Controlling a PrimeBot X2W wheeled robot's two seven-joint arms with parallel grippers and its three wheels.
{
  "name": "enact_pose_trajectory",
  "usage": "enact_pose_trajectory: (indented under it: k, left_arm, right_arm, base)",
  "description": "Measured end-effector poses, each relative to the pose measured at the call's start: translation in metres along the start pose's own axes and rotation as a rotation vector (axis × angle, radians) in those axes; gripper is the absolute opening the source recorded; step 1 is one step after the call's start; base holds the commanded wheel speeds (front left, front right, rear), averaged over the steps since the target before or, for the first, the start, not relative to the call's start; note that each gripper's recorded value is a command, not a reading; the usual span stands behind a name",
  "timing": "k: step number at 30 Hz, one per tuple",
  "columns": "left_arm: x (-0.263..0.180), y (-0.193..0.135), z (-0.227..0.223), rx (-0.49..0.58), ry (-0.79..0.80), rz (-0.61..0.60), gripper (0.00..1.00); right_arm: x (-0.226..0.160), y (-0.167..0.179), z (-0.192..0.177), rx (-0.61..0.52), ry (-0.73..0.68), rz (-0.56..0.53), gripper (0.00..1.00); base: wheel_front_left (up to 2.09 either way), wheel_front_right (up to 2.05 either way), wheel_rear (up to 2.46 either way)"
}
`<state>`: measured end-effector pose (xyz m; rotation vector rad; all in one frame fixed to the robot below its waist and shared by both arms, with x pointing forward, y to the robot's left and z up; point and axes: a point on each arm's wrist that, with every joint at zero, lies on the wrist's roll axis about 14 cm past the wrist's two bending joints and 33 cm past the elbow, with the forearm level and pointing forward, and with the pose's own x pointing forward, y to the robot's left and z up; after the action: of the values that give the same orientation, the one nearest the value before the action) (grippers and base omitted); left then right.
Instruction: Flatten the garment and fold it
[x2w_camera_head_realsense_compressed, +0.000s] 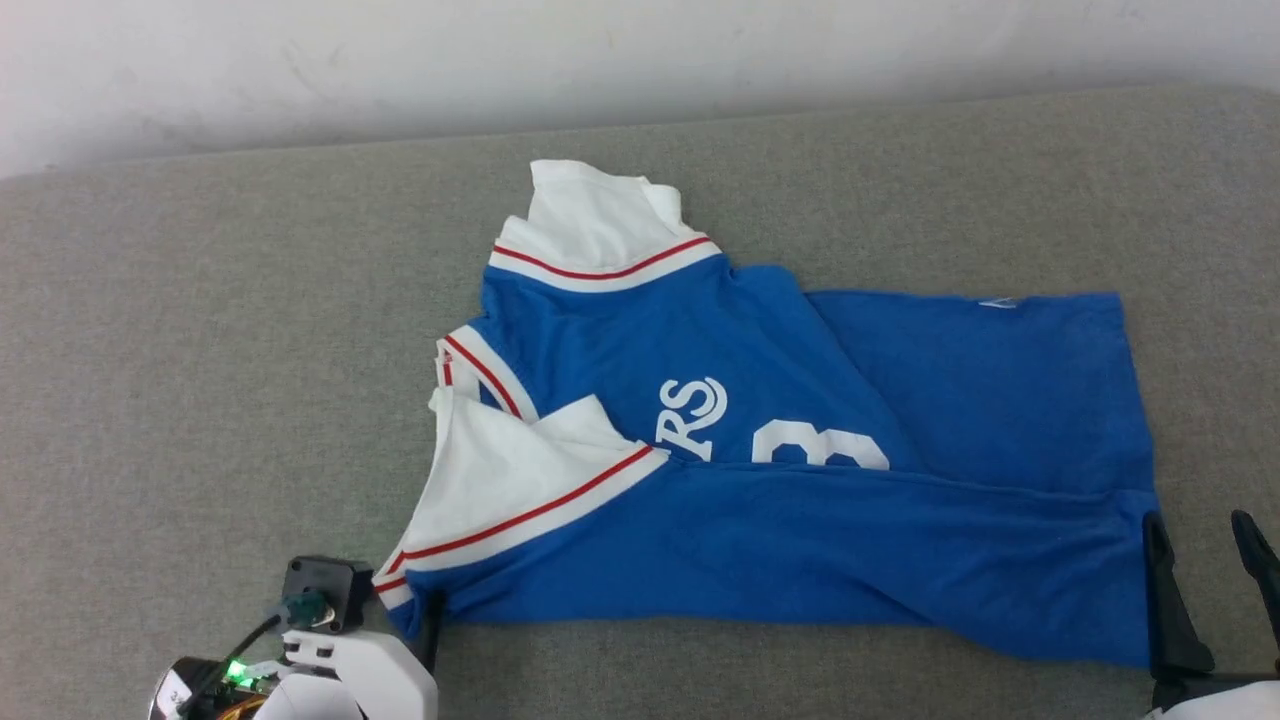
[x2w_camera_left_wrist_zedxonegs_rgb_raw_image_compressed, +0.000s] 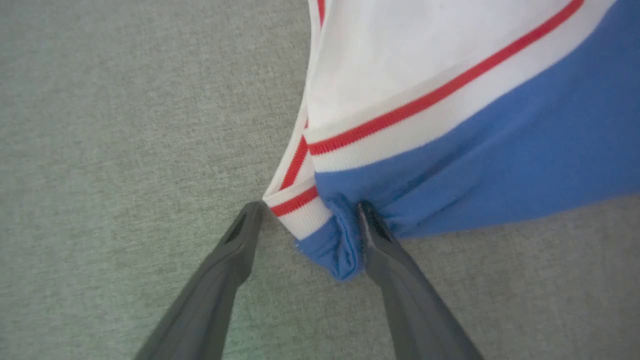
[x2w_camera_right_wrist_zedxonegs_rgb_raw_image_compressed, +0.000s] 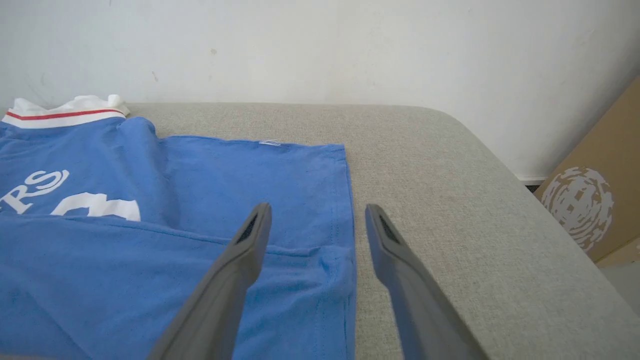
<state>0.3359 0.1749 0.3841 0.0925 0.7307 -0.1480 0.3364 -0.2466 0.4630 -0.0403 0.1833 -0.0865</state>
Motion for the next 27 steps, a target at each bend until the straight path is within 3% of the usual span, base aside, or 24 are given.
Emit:
enact_pose_trajectory:
  k: [1,2,3,11,20,27]
  left_arm:
    - [0.001,-0.002,0.001,-0.016,0.000,-0.007,1.00]
    - [0.003,-0.005,0.000,-0.033,0.005,-0.018,0.55]
    - [0.004,-0.008,-0.001,-0.040,0.014,-0.035,0.00]
    - [0.003,-0.019,0.003,-0.119,0.000,-0.088,0.00]
    - [-0.007,-0.016,0.009,-0.187,-0.053,-0.076,0.00]
    - [-0.006,-0.016,0.006,-0.206,-0.050,-0.071,0.00]
  right_arm:
    - [0.000,-0.001,-0.002,-0.001,0.005,-0.003,1.00]
    - [-0.001,-0.002,-0.003,-0.001,0.008,-0.005,1.00]
    - [-0.001,-0.002,-0.003,-0.002,0.010,-0.006,1.00]
    - [0.007,-0.002,0.001,-0.019,0.047,0.042,1.00]
    - [-0.031,-0.014,-0.085,0.028,0.585,0.048,1.00]
    - [-0.037,-0.004,-0.105,0.051,0.669,0.064,1.00]
  base:
    - [0.00,0.00,0.00]
    - [0.00,0.00,0.00]
    - [0.00,0.00,0.00]
    - [0.00,0.00,0.00]
    - [0.00,0.00,0.00]
    - [0.00,0.00,0.00]
